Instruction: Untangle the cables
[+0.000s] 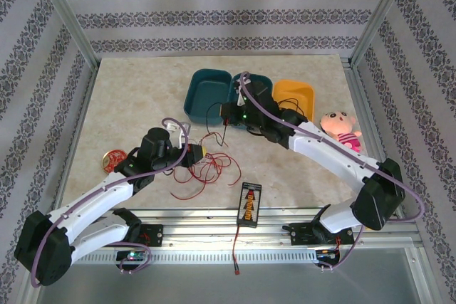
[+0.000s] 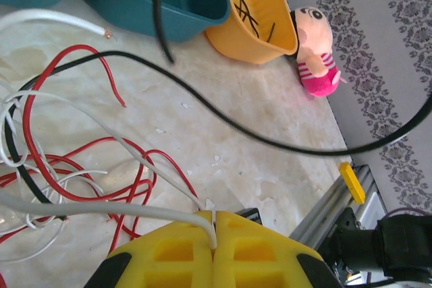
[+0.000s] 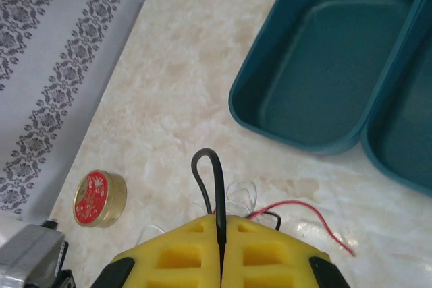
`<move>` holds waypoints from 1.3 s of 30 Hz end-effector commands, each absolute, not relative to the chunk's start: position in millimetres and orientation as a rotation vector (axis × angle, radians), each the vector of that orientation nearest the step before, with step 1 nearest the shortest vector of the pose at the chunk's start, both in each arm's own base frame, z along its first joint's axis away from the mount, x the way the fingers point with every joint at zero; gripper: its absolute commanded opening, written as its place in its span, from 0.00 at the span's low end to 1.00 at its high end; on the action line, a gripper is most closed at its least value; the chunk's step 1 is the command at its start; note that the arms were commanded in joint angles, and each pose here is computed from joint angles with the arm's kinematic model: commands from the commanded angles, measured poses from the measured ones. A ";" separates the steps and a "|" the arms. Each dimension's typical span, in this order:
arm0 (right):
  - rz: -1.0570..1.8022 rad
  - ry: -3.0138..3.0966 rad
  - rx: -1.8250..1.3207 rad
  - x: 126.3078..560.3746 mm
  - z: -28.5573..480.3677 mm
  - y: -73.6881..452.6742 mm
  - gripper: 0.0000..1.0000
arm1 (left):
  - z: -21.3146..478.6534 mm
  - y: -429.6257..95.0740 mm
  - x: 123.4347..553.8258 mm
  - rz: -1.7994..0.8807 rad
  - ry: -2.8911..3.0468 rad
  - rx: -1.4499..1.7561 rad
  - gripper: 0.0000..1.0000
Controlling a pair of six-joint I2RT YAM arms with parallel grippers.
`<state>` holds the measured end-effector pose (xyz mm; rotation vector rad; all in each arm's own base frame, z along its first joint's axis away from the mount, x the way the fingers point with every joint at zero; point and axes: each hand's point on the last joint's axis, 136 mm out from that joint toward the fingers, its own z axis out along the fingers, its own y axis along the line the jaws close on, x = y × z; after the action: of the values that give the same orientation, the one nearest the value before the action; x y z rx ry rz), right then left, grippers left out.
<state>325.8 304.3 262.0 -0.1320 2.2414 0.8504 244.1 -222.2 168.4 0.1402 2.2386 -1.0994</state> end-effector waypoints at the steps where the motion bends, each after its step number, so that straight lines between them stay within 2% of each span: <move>1: 0.764 2.156 -0.146 332.0 294.8 285.8 0.00 | 172.8 -235.4 236.0 -1.167 2.201 0.269 0.02; 7: 0.688 2.090 -0.139 338.0 323.6 267.6 0.00 | 165.8 -252.9 219.4 -1.267 2.226 0.404 0.02; 15: 0.626 1.992 -0.149 341.5 370.2 250.9 0.00 | 118.0 -254.7 206.6 -1.283 2.367 0.423 0.02; 31: 0.511 1.833 -0.173 340.1 458.7 228.3 0.00 | 43.3 -240.6 205.6 -1.124 2.548 0.380 0.01; 39: 0.445 1.776 -0.164 330.1 498.5 207.8 0.00 | 24.1 -234.6 212.2 -1.045 2.605 0.319 0.01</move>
<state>330.3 220.8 489.1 -0.1653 1.7816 0.5209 207.0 -233.2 26.2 0.2926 2.6346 -1.0798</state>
